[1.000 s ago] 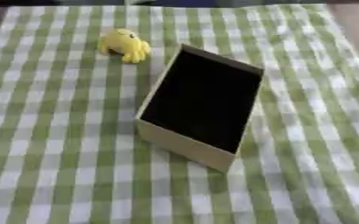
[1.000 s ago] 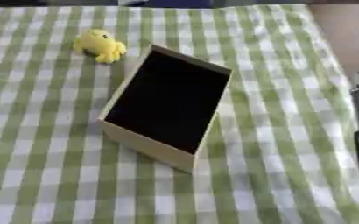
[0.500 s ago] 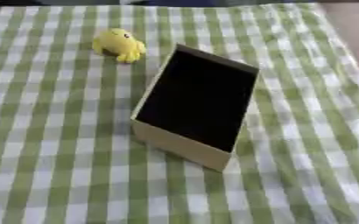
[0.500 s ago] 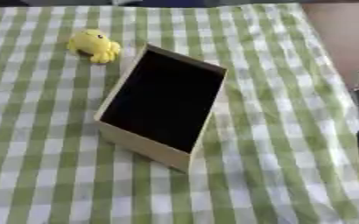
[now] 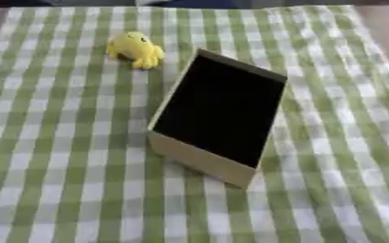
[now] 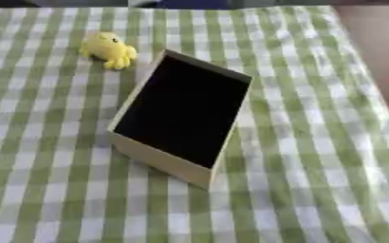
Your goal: Pick up objects on the table and place them in the box.
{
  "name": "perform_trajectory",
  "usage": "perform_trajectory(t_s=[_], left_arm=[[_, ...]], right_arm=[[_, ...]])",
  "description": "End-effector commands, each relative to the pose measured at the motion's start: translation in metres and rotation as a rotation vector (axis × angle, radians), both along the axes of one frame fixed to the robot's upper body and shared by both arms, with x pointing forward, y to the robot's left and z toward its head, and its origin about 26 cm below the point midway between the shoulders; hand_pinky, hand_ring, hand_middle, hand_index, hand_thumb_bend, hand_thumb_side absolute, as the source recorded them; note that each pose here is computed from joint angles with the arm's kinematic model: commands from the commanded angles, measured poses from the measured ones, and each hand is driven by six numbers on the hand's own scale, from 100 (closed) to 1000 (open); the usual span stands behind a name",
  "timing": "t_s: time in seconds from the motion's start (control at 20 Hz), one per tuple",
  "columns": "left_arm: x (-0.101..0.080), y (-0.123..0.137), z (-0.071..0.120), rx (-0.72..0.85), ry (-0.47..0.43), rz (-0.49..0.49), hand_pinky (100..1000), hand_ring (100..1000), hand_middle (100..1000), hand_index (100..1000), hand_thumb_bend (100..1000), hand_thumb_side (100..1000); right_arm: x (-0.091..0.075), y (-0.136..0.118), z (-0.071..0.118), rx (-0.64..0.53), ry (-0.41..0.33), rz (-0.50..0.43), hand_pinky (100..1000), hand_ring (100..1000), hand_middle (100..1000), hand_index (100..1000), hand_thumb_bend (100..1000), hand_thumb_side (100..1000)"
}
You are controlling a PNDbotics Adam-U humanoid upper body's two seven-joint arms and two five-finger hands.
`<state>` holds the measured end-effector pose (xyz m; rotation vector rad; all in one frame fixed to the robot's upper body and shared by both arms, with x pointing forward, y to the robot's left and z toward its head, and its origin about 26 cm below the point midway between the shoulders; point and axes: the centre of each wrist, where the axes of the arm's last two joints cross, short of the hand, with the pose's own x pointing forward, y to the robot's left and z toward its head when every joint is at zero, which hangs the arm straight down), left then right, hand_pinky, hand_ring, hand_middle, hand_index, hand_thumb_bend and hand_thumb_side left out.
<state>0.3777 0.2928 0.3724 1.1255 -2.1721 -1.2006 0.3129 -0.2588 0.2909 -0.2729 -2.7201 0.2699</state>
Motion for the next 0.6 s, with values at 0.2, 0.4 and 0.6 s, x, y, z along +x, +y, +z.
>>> perform_trajectory(t_s=[0.2,0.4,0.6], left_arm=[[0.027,-0.011,0.006,0.096,0.068,0.063,706,784,758,869,538,610],[0.046,-0.017,-0.002,0.150,0.137,0.090,725,803,775,903,604,568],[0.064,-0.021,-0.013,0.243,0.208,0.097,744,820,781,911,738,421]], right_arm=[[-0.005,0.001,0.009,-0.016,-0.032,0.016,761,781,720,867,100,1000],[-0.005,0.002,0.009,-0.015,-0.029,0.020,761,781,720,867,100,1000],[-0.005,0.003,0.008,-0.016,-0.027,0.026,761,781,719,867,100,1000]])
